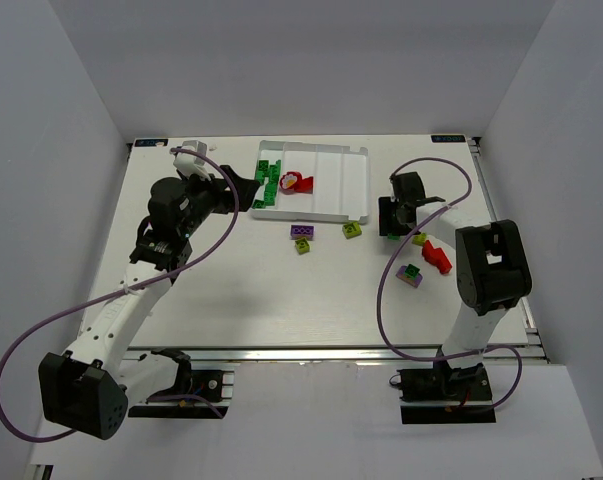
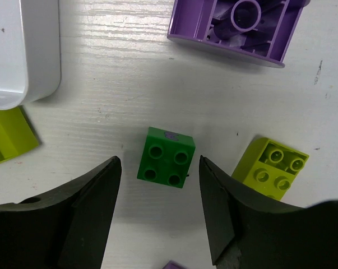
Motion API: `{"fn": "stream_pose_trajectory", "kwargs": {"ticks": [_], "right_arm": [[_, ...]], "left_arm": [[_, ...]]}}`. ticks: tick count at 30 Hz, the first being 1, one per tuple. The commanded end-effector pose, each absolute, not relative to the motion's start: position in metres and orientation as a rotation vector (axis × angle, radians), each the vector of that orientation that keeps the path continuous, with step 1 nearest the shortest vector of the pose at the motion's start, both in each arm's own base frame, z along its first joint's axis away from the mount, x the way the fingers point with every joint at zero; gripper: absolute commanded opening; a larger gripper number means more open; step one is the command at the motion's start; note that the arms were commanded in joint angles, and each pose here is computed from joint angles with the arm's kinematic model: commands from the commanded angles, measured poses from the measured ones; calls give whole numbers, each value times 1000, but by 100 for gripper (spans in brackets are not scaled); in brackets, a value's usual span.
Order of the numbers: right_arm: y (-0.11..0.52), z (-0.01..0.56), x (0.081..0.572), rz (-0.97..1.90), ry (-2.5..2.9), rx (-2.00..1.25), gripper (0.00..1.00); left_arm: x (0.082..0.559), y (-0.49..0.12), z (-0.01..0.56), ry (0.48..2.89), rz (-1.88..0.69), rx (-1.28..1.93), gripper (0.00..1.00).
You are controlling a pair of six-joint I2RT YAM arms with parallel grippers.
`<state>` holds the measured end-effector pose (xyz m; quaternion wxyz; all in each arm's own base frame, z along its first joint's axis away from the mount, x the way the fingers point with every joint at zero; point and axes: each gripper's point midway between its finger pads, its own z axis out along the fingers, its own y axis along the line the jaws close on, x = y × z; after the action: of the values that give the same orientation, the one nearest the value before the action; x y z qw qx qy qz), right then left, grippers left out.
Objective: Sort the legos into containers by color
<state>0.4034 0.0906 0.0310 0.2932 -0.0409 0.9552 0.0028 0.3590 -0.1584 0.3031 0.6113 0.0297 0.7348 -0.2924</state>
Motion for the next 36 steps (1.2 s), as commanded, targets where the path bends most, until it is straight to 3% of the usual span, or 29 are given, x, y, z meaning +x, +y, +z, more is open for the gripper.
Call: {"fn": "stream_pose_trajectory", "kwargs": {"ticks": [1, 9, 22, 31, 36], "right_arm": [[91, 35, 414, 25, 2512, -86, 61], [94, 33, 411, 69, 2526, -93, 52], [96, 27, 409, 78, 2545, -99, 50], [109, 47, 407, 143, 2497, -199, 21], [157, 92, 405, 214, 2313, -481, 5]], "left_arm": [[356, -159, 307, 1679, -675, 85, 98], [356, -159, 307, 1680, -676, 84, 98], [356, -158, 307, 1678, -674, 82, 98], [354, -157, 313, 1664, -673, 81, 98], [348, -157, 323, 1633, -691, 80, 98]]}}
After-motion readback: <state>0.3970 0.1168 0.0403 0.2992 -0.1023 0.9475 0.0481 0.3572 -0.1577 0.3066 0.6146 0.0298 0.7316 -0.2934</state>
